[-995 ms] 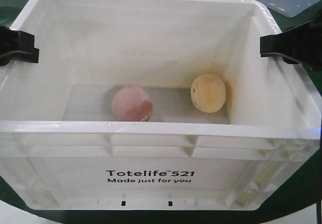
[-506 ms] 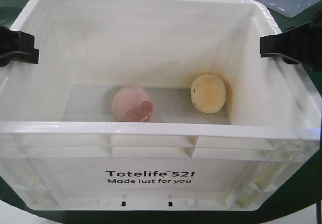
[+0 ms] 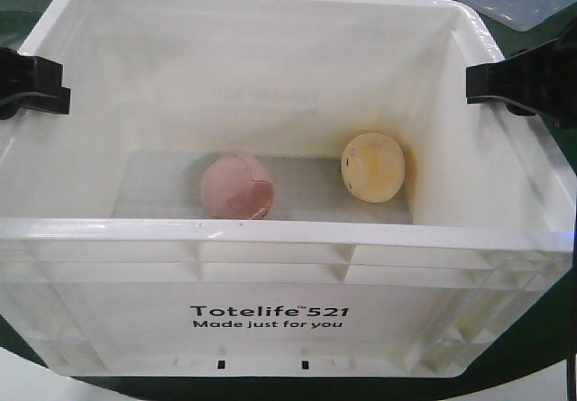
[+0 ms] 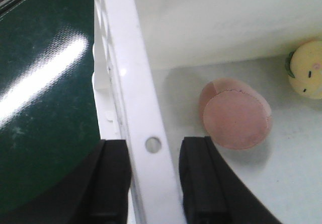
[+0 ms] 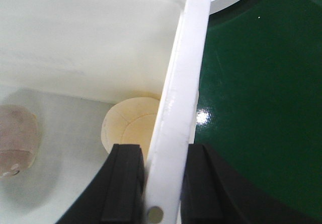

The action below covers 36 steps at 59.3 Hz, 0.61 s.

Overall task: Place moving items into box and shelve
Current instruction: 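Hold the crate with both grippers while the base turns away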

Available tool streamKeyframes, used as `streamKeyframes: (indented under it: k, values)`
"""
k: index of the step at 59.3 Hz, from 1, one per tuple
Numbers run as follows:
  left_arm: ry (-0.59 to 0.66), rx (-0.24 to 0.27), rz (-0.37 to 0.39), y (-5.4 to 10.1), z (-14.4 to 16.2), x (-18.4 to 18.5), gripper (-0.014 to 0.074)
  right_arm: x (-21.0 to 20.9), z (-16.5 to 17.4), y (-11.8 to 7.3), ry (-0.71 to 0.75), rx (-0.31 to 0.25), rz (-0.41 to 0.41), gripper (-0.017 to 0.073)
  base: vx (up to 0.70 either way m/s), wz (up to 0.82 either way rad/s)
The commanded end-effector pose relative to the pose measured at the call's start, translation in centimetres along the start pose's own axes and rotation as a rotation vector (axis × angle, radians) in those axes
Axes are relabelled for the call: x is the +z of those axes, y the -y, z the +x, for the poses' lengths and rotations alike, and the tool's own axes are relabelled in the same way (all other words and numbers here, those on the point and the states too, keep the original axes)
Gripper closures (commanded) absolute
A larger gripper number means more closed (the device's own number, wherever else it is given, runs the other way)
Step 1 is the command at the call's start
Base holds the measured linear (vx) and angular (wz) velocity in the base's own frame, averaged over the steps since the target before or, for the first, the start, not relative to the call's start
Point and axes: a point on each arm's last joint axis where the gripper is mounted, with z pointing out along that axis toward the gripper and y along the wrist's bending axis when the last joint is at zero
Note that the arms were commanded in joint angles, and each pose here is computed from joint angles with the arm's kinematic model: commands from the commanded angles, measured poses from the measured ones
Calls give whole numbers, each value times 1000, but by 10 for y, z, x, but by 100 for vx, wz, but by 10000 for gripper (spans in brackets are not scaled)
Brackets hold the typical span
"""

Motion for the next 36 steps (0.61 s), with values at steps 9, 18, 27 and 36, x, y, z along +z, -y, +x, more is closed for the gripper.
streamKeyframes:
  k: [9,18,27,36]
  values:
    - [182,18,70,7,-15,-24,600,-21,-21,0,199,-49,14,565,-4,3]
    - [182,18,70,7,-15,-24,600,-21,-21,0,199,-49,14,565,-7,4]
    - [182,18,70,7,-15,-24,600,-21,-21,0,199,-49,14,565,-10,4]
    - [182,18,70,7,-15,-24,600,-21,-21,0,199,-49,14,565,-11,1]
